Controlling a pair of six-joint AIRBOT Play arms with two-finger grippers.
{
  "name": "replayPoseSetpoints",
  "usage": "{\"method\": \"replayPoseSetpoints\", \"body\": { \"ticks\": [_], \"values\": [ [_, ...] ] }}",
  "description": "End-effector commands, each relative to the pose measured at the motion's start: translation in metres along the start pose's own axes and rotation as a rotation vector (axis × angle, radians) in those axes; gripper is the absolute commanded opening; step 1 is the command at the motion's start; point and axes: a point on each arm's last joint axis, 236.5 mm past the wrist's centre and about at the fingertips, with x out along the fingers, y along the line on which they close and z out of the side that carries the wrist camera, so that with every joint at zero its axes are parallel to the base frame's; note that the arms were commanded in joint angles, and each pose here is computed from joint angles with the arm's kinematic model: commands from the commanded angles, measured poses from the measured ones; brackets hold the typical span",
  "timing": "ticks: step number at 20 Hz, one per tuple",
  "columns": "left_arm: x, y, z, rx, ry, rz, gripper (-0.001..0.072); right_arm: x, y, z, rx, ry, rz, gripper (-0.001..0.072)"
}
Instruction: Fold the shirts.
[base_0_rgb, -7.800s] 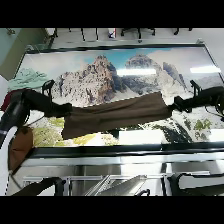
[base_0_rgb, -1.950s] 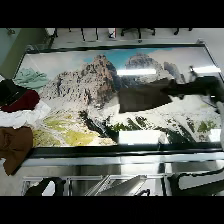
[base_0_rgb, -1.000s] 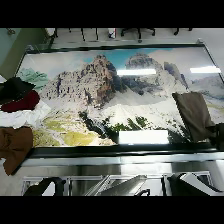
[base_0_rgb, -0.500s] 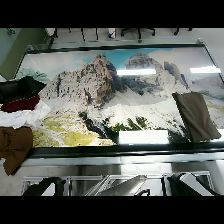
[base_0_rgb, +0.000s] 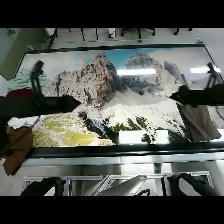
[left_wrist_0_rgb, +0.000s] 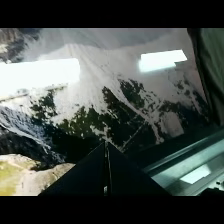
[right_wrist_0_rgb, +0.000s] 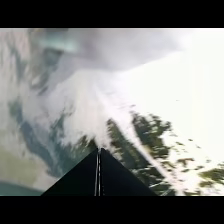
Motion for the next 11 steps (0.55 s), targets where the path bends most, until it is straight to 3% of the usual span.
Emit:
{"method": "replayPoseSetpoints", "body": {
  "ticks": [1, 11],
  "values": [
    [0.031, -0.002, -0.043, -0.007, 0.081, -0.016, 0.0017, 0.033, 0.050, -0.034, -0.111, 0.074, 0.061, 0.0019],
    [0.034, 0.000, -0.044, -0.014, 0.085, -0.014, 0.0016, 0.033, 0.060, -0.048, -0.102, 0.130, 0.099, 0.0019]
  ]
}}
